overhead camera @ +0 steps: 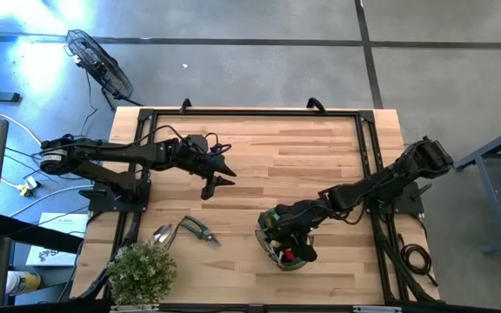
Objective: Pick & Place Garden tools in Gardening bag
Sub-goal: Put the top brown trowel into the green gardening bag, then put the green shear scissors into the green gardening bag
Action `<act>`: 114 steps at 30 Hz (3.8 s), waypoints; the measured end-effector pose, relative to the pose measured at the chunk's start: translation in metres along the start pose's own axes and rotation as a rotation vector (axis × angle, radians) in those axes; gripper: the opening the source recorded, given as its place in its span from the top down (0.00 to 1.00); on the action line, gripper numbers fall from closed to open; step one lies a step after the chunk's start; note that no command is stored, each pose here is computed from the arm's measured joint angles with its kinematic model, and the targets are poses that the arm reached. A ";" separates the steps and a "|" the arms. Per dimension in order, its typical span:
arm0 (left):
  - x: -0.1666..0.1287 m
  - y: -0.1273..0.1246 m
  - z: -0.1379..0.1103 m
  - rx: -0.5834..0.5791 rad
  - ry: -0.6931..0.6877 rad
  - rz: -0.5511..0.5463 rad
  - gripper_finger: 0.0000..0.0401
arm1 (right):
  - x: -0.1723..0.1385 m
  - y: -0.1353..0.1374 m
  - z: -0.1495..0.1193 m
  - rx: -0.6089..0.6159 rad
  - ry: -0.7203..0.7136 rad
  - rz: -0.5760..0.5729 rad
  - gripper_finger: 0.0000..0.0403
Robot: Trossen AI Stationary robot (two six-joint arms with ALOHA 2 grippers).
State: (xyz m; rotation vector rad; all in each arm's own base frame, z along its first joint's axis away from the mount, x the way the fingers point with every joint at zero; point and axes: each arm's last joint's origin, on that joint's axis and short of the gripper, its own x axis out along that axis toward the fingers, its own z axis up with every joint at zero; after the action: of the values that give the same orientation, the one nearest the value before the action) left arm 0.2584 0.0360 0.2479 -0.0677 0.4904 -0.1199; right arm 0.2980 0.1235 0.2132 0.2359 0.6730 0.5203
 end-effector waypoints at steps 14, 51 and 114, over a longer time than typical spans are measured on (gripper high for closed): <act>0.000 0.000 0.000 0.000 0.000 0.000 0.68 | -0.001 0.001 0.001 -0.006 -0.017 -0.016 0.67; -0.008 -0.007 -0.015 -0.029 0.238 -0.152 0.68 | -0.070 0.048 0.023 -0.384 -0.227 -0.168 0.67; 0.000 -0.094 -0.050 0.240 0.836 -0.028 0.68 | -0.063 0.034 0.014 -0.271 -0.110 -0.206 0.67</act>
State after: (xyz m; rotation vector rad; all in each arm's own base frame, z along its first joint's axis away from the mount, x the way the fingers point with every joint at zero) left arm 0.2254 -0.0589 0.2132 0.2224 1.3051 -0.2352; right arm 0.2524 0.1183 0.2696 -0.0594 0.5062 0.3927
